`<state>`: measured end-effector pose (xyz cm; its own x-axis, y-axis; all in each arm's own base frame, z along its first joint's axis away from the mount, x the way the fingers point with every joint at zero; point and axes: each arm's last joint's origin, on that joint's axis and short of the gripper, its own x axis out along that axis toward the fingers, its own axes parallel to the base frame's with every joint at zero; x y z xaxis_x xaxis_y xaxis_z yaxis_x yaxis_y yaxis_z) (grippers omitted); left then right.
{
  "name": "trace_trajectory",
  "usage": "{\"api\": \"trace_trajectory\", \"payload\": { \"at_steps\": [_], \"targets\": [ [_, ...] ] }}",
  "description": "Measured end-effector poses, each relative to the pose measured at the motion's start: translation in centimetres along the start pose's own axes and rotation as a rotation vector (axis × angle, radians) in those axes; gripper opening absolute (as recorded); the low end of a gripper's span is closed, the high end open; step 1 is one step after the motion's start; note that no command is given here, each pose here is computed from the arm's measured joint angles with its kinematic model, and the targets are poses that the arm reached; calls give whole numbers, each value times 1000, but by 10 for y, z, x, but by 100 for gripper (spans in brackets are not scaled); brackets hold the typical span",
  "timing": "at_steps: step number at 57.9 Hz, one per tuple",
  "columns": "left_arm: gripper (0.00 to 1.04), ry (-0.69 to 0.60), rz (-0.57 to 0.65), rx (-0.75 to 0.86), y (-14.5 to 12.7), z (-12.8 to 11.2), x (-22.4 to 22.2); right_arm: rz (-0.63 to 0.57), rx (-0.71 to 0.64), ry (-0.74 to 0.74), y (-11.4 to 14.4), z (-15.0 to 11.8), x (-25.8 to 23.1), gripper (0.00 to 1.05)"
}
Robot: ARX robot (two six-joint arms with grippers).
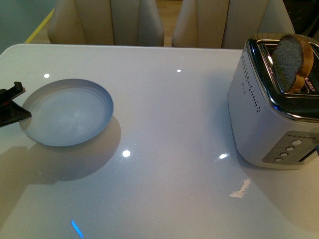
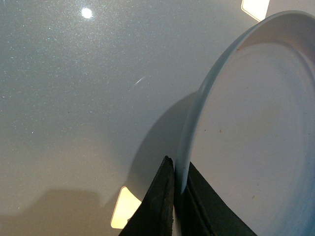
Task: Left arm holds plate, right arm toasts bread
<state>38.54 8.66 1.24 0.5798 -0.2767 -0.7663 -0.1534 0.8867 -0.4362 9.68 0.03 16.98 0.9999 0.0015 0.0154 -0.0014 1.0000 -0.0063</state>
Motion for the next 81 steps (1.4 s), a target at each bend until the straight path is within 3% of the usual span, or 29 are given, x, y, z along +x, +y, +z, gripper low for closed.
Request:
{"api": "trace_trajectory", "payload": {
  "at_steps": [21,50,59,72,81],
  "targets": [
    [3,51,-15,-24,10,-26,18,0,0,0,0,0,0,96],
    [3,75,-7,-66,14,-42,31,0,0,0,0,0,0,96],
    [36,70,9,-68,14,-41,31,0,0,0,0,0,0,96],
    [70,25,0,-50,7,-32,18,0,0,0,0,0,0,96],
    [94,-76,-21,-7,-9,-11,-13,0,0,0,0,0,0,96]
  ]
}}
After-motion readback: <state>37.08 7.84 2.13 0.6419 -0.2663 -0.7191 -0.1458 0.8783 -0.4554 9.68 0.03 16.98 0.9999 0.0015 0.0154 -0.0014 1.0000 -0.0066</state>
